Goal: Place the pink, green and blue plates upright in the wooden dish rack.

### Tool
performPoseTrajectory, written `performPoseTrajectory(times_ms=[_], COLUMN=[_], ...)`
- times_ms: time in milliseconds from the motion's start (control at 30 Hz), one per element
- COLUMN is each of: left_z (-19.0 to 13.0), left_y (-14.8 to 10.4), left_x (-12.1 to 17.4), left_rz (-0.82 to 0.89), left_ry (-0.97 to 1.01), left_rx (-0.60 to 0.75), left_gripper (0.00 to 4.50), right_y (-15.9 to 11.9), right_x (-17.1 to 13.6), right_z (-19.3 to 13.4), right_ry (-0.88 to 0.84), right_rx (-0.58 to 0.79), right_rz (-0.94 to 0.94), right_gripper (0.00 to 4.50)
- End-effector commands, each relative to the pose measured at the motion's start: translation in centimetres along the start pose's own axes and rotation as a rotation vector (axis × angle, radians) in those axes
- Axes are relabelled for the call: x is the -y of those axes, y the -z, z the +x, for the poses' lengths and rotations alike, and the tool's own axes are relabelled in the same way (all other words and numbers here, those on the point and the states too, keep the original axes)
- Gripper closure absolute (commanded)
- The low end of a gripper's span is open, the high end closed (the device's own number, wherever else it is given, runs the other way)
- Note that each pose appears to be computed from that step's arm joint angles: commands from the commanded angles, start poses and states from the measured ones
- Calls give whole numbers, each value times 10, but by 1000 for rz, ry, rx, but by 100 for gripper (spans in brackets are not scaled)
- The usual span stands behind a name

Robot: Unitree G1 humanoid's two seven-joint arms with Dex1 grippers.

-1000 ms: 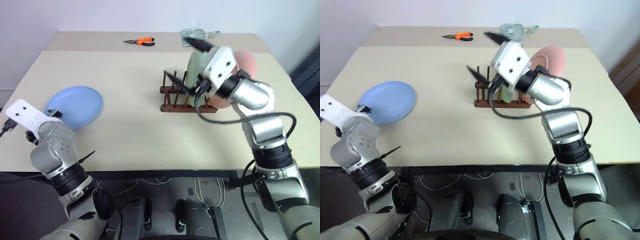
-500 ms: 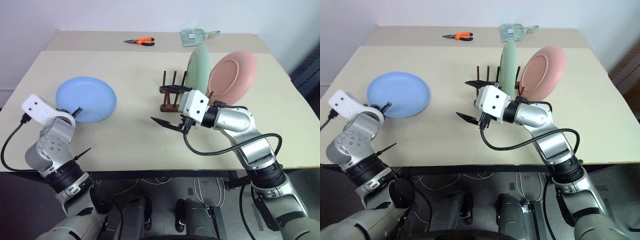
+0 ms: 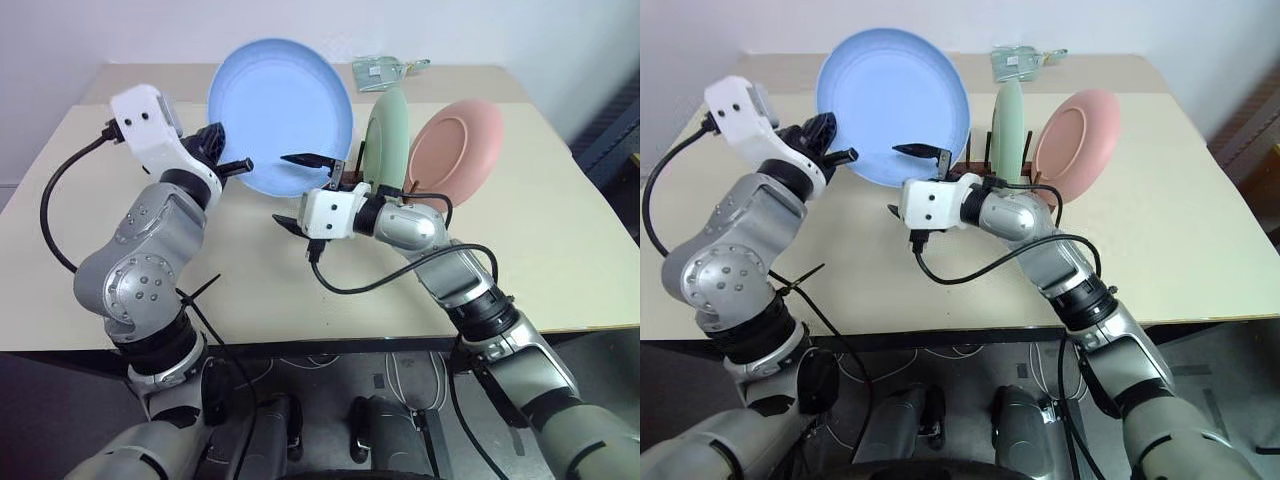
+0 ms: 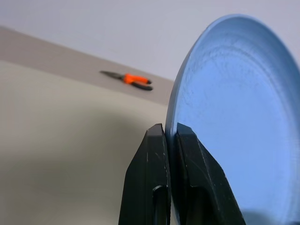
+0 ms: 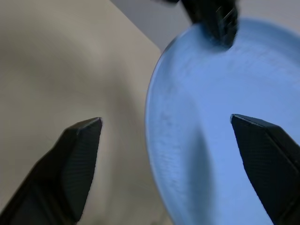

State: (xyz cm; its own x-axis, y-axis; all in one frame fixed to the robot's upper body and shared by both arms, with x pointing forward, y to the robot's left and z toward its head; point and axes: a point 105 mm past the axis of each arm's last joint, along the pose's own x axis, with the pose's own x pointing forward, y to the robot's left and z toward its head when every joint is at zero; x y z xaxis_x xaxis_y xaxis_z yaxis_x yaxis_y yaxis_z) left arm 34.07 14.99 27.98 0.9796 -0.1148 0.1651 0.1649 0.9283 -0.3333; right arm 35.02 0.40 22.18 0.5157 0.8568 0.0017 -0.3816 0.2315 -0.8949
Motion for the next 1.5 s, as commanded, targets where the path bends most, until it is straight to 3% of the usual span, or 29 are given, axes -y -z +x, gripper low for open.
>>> performPoseTrajectory(times_ms=[33,200,233,267,333,433,533,600,700,800,900,1000,1500], left_z=[-8,-8,-8,-9,-10,-15,-26,-26,-19,-17,-24,-29,-33], left_y=[-14,-17,-20,-26,-43,-69,-82,-72,-24,25,80,98,103], left_x=[14,10,10,9,-2,-47,-99,-117,-120,-103,-83,-75,-62], left_rz=[24,10,-13,-67,-187,-287,-125,93,407,590,583,552,531], left_ry=[64,57,63,63,34,-150,-374,-431,-361,-205,-28,31,95], left_rx=[47,56,76,109,197,342,407,352,164,29,-97,-142,-139], left_gripper=[450,450,450,384,308,157,157,157,157,157,157,157,157], right_y=[-11,-10,-10,-10,-10,-14,-24,-36,-50,-58,-50,-42,-10], right_x=[17,18,17,17,19,27,42,54,79,92,100,99,94], right_z=[3,0,-1,-2,-4,-7,-14,-23,-35,-42,-41,-38,-22], right_ry=[67,71,71,73,82,113,161,195,271,292,353,370,402], right_rx=[44,54,54,56,57,70,134,226,358,450,473,431,318], right_rz=[-53,-73,-78,-85,-96,-88,-5,169,539,876,1259,1397,1677], right_gripper=[189,446,446,450,450,450,450,450,450,450,450,450,450])
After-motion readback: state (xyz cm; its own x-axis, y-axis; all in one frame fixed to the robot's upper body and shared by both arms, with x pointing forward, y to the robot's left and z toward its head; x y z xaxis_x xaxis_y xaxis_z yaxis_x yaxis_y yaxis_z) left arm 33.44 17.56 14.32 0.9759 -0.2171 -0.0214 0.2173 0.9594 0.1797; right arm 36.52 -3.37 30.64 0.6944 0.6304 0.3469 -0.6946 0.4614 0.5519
